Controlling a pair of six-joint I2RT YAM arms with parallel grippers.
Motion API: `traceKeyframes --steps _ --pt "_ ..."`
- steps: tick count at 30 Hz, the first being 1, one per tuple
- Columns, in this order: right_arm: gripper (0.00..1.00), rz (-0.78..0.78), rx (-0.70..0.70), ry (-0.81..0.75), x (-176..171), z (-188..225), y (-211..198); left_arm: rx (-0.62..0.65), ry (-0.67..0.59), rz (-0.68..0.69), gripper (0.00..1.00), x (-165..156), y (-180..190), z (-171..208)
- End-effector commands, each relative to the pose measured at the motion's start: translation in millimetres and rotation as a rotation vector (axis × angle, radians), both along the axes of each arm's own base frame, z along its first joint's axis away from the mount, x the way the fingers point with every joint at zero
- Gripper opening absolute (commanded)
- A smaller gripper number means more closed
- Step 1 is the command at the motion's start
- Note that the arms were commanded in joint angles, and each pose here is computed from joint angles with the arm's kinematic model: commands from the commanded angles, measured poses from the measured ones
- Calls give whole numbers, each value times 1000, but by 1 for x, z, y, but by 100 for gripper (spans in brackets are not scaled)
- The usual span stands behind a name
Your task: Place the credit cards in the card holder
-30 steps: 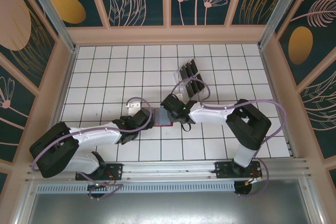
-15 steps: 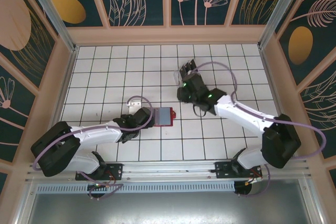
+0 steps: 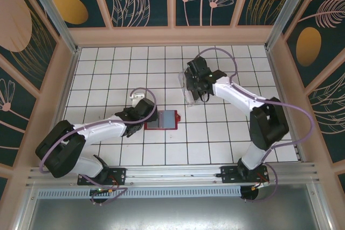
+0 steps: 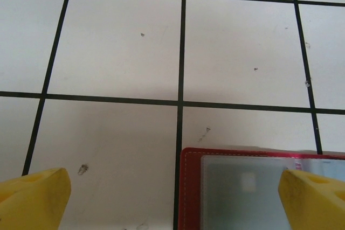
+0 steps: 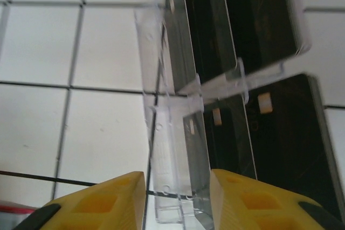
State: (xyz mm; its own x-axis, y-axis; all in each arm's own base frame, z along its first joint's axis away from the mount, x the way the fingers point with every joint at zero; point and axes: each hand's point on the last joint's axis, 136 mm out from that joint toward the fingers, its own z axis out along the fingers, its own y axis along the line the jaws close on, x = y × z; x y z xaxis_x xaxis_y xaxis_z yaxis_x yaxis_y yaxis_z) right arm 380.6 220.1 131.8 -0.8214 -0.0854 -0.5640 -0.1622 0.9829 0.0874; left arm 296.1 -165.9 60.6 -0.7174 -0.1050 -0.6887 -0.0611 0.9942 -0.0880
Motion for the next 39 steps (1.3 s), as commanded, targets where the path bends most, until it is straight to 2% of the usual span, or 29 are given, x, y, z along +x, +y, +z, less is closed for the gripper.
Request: traceKeyframes --steps 1,21,32,39 --pt "34 5 -92 3 4 -2 -12 -4 -7 -10 99 5 1 6" --pt "29 25 -206 50 11 -43 -16 -27 -3 -13 99 1 0 2" --pt "27 44 -322 43 6 -47 -16 -40 -2 -16 98 1 -1 0" --pt "27 43 -339 52 6 -50 -17 -44 -5 -17 99 0 -1 1"
